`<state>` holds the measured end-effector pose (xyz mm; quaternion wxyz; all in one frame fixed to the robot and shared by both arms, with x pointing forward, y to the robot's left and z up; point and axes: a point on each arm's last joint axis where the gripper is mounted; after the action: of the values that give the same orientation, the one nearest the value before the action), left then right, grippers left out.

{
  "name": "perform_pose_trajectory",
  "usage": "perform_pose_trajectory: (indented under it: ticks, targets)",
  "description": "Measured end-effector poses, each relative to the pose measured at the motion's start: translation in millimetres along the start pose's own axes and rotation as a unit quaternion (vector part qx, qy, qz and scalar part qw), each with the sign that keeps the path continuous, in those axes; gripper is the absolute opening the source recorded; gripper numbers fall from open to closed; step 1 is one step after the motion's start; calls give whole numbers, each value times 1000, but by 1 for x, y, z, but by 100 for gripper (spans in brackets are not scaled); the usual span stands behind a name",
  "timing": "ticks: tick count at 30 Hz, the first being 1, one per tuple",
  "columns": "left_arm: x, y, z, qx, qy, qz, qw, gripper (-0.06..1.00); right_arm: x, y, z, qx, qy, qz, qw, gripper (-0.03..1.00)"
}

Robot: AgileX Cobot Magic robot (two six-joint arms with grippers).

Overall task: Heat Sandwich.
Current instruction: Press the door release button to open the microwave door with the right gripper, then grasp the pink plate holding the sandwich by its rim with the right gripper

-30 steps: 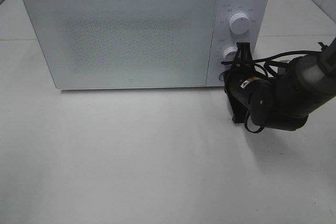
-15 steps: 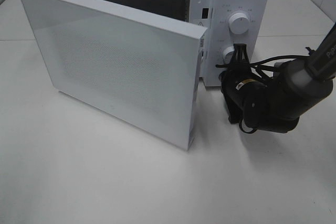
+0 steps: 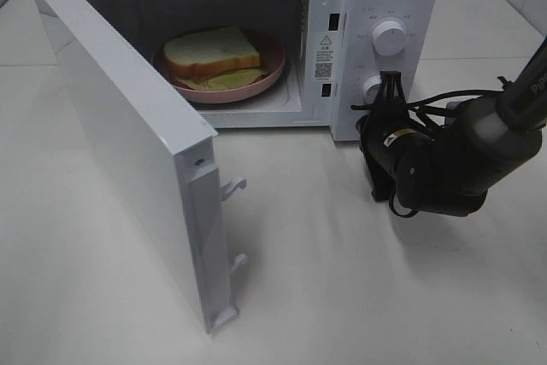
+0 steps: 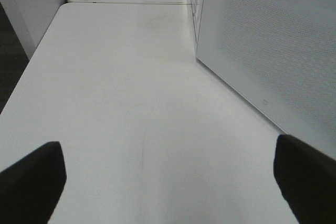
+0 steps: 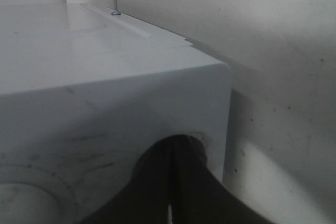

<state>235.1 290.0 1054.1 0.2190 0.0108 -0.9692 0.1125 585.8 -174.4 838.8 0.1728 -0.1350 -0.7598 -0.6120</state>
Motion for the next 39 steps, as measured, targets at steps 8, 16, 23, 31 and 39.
perform_pose_trajectory:
  ticks: [8,16,23,31,39]
  targets:
    - [0,0,0,0,0,0,1000,99,1,1,1,-2,6,9,1000,2]
    - [0,0,0,0,0,0,1000,99,3,4,-1,3,20,18,1000,2]
    - [0,0,0,0,0,0,1000,99,12,10,-6,10,28,16,999,2]
    - [0,0,0,0,0,0,1000,99,37,14,-15,56,39,23,997,2]
    - [0,0,0,0,0,0,1000,99,60,7,-20,90,61,65,992,2]
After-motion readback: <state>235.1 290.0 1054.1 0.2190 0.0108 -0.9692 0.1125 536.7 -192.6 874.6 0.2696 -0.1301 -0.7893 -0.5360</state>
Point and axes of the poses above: a point on each arm's last joint axis where the gripper is mounted, x pointing back along that axis away from the gripper, y along the wrist's bending axis when the last joint is at zero, z = x × y, and after that the axes turned 12 degrees about x, right-handed
